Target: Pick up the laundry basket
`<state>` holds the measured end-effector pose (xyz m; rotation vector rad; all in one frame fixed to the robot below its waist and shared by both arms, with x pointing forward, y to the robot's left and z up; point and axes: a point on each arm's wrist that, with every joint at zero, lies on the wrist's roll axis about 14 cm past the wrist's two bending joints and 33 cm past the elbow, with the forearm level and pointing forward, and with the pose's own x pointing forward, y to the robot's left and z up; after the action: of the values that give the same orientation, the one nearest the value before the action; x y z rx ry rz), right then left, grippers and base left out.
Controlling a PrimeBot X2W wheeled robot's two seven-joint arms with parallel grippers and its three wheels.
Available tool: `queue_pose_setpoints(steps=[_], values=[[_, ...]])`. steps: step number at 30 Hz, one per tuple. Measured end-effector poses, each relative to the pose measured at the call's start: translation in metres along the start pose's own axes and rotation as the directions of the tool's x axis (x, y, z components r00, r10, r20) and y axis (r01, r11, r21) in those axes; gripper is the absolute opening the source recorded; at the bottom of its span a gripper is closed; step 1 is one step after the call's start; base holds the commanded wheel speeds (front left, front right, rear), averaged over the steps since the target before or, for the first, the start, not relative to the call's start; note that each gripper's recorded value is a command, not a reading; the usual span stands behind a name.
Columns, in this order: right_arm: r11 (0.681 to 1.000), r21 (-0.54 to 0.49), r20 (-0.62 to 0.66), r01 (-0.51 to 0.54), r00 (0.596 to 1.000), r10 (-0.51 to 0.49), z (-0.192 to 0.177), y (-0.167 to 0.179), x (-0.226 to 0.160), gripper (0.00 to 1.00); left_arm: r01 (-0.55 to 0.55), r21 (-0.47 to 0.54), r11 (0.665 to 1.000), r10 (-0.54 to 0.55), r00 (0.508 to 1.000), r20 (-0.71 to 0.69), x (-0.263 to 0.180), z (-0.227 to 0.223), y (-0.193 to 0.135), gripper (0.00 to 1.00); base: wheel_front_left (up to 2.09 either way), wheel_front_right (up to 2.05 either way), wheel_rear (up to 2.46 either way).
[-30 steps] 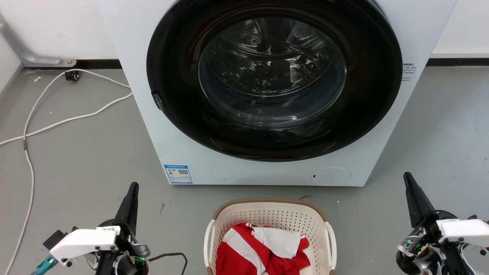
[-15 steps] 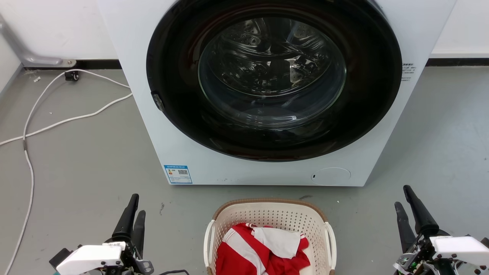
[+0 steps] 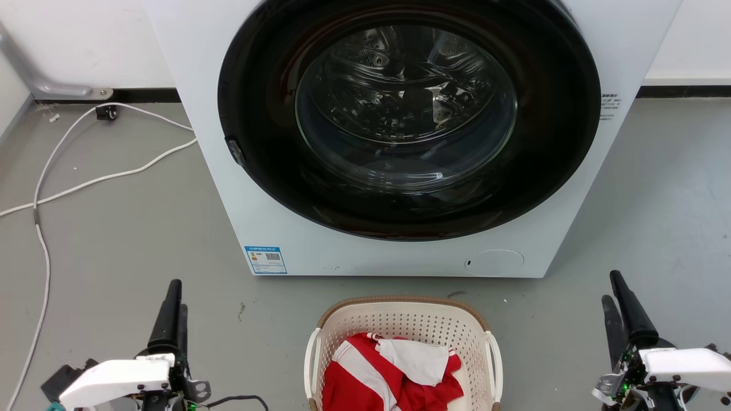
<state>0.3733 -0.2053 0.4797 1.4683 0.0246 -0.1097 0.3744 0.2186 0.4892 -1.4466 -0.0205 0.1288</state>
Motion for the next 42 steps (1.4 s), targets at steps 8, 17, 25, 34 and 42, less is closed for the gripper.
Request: queue_pose_setpoints(steps=[8,17,25,34,42], values=[[0.978,-0.206,0.055,-0.043,0.997,0.055,0.018,0.019,0.006,1.00,0.020,0.129,0.991,-0.029,0.998,0.064,0.002,0.017,-0.016,1.00,0.00,0.00,0.00],[0.803,-0.569,0.017,-0.179,0.973,0.229,0.007,0.076,0.010,1.00,0.067,0.391,0.918,-0.116,0.988,0.102,0.004,0.022,-0.052,1.00,0.00,0.00,0.00],[0.663,-0.711,-0.029,-0.234,0.952,0.305,-0.008,0.099,0.008,1.00,0.170,0.547,0.820,-0.221,0.975,0.029,0.001,-0.001,-0.075,1.00,0.00,0.00,0.00],[0.528,-0.816,-0.053,-0.233,0.941,0.334,-0.014,0.106,0.005,1.00,0.255,0.714,0.653,-0.309,0.949,-0.057,-0.004,-0.025,-0.096,1.00,0.00,0.00,0.00],[0.436,-0.874,-0.058,-0.212,0.939,0.340,-0.015,0.105,0.003,1.00,0.280,0.803,0.526,-0.311,0.942,-0.125,-0.007,-0.044,-0.096,1.00,0.00,0.00,0.00]])
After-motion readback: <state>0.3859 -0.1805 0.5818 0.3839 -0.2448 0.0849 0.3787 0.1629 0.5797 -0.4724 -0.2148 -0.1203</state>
